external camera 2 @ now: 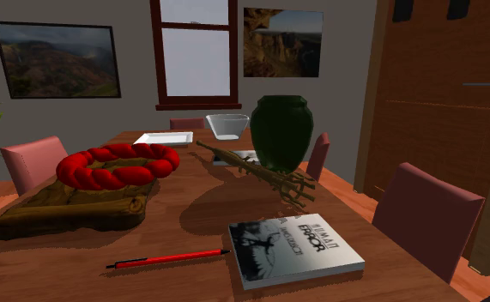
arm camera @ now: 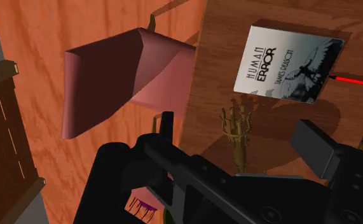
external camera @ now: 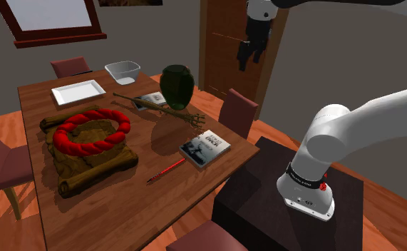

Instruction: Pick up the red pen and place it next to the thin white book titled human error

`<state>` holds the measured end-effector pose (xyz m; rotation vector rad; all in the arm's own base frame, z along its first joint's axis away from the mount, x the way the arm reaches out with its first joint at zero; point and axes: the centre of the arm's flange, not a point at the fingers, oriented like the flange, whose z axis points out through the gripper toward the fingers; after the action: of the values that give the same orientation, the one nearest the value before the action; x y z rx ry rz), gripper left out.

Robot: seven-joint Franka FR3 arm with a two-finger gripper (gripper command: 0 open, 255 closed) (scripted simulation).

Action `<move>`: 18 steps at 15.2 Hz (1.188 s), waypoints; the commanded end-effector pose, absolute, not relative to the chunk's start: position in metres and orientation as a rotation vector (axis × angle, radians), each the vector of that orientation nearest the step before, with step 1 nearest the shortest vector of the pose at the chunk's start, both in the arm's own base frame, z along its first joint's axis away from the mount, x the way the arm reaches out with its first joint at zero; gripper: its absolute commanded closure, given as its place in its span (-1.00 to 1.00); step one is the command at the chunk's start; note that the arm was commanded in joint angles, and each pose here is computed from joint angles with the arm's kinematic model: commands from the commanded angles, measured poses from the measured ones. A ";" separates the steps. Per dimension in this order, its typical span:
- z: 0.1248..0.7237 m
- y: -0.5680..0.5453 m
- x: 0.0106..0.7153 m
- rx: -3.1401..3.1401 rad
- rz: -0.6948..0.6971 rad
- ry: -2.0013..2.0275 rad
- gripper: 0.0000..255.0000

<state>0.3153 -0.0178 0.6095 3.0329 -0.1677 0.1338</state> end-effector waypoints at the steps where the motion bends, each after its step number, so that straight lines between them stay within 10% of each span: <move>1: 0.609 -0.018 0.315 3.033 0.134 -0.168 -1.00; 18: 0.472 0.137 0.404 2.794 0.147 0.879 -1.00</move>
<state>0.3998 0.1214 0.4788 2.8185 0.8161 0.1439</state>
